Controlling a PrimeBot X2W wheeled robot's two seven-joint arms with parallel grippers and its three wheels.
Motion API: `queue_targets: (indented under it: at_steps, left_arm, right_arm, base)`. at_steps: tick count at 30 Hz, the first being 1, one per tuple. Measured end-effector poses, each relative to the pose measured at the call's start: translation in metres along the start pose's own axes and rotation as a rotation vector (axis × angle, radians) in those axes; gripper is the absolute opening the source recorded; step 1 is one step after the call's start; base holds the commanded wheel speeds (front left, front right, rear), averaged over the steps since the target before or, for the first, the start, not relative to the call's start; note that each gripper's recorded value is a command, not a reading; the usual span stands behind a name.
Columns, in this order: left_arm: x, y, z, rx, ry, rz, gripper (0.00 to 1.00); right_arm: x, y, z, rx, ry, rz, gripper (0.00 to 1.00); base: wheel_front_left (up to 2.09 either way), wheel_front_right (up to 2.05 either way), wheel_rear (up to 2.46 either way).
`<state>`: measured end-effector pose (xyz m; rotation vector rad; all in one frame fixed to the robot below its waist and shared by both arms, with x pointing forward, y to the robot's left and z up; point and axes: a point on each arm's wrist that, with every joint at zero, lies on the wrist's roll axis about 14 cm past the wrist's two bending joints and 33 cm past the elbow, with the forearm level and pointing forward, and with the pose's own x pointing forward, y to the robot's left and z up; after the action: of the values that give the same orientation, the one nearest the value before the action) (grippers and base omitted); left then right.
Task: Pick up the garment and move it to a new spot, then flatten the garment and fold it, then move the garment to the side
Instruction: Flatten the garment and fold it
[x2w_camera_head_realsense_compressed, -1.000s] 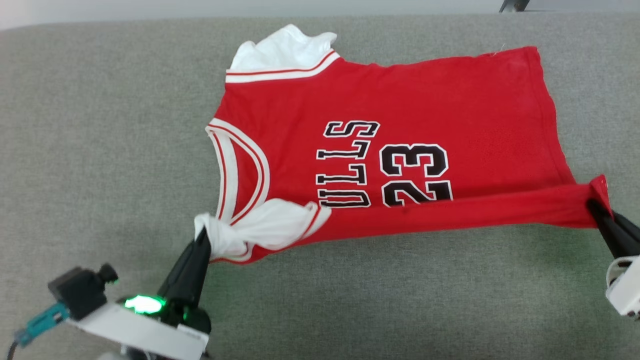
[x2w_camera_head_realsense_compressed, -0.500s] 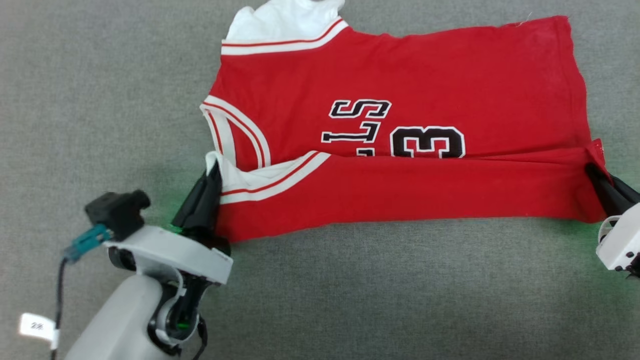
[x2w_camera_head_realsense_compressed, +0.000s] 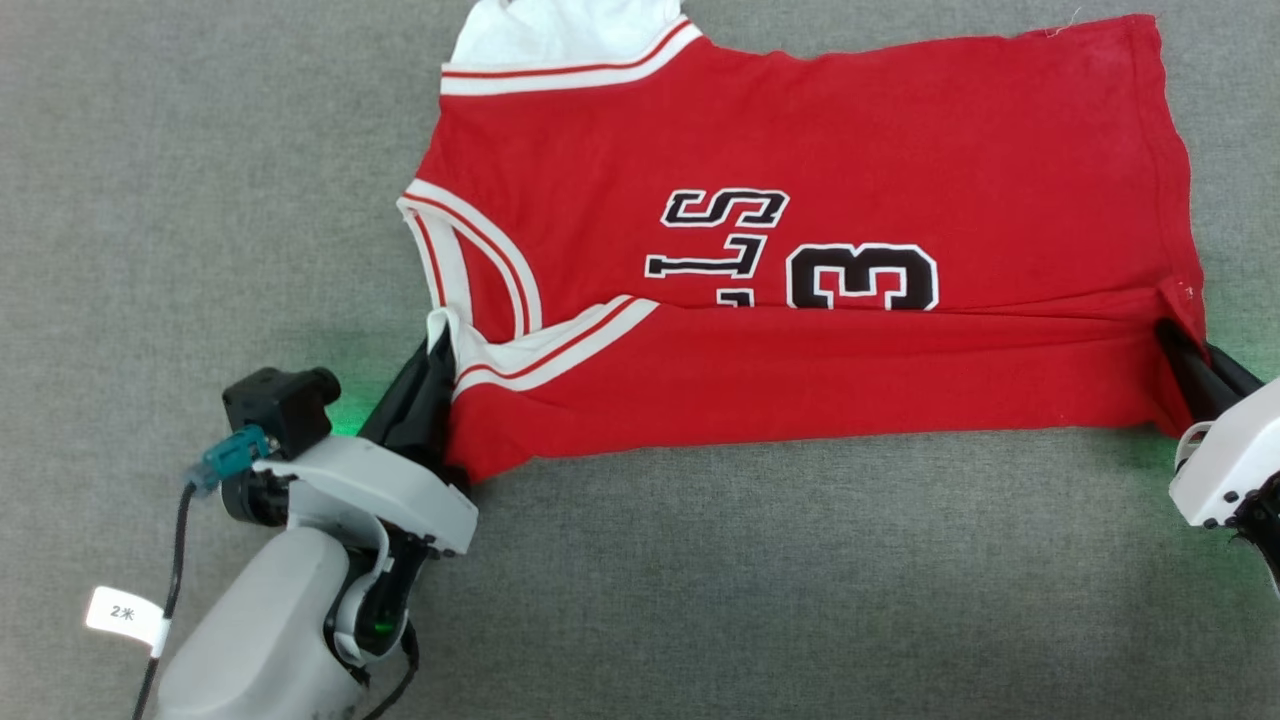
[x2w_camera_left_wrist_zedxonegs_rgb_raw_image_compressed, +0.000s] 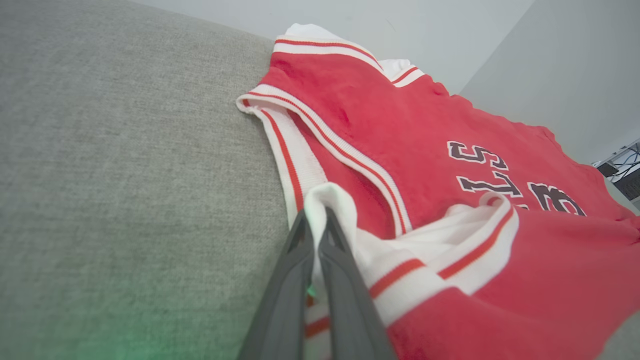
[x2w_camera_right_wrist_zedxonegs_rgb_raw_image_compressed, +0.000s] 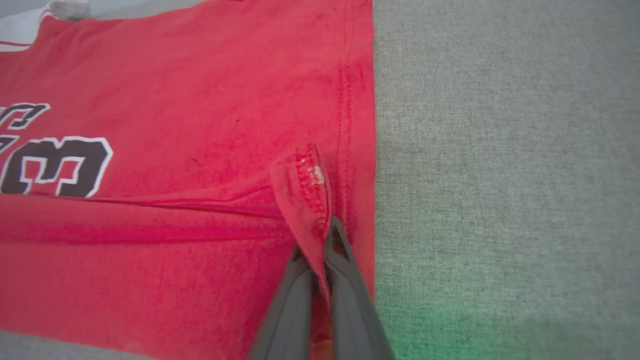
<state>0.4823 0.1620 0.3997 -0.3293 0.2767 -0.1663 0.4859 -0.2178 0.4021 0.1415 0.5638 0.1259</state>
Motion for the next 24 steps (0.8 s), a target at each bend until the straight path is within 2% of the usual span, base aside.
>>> queue_targets:
  at_steps: [2, 3, 4, 5, 6, 7, 19, 24]
  left_arm:
    - [0.000, 0.001, 0.000, 0.006, 0.004, -0.001, 0.27]
    - [0.000, 0.001, -0.001, 0.007, 0.006, 0.002, 0.36]
    - [-0.001, 0.002, -0.001, 0.007, 0.008, 0.002, 0.46]
    - [-0.001, 0.002, -0.001, 0.010, 0.009, 0.004, 0.79]
    - [-0.002, 0.003, -0.001, 0.018, 0.010, 0.006, 1.00]
    - [-0.003, 0.004, 0.000, 0.024, 0.009, 0.007, 1.00]
    - [-0.028, 0.004, 0.053, 0.162, -0.038, 0.012, 1.00]
    - [-0.042, 0.011, 0.082, 0.228, -0.030, 0.053, 1.00]
  right_arm:
    - [0.000, 0.001, 0.000, -0.002, 0.001, 0.003, 0.00]
    - [0.000, 0.001, 0.000, -0.002, -0.001, 0.003, 0.00]
    - [0.000, 0.002, 0.000, -0.003, -0.002, 0.004, 0.19]
    - [-0.001, 0.002, 0.001, -0.003, -0.009, 0.004, 0.42]
    - [-0.001, 0.002, 0.001, -0.003, -0.011, 0.004, 0.97]
    - [-0.002, 0.002, 0.002, -0.003, -0.019, 0.002, 1.00]
    - [-0.033, 0.005, 0.035, 0.003, -0.178, -0.003, 1.00]
    - [-0.044, 0.011, 0.044, -0.002, -0.223, 0.005, 1.00]
  base:
    - [0.00, 0.00, 0.00]
    - [0.00, 0.00, 0.00]
    - [0.00, 0.00, 0.00]
    - [0.00, 0.00, 0.00]
    - [0.00, 0.00, 0.00]
    - [0.00, 0.00, 0.00]
    - [0.00, 0.00, 0.00]
    - [0.00, 0.00, 0.00]
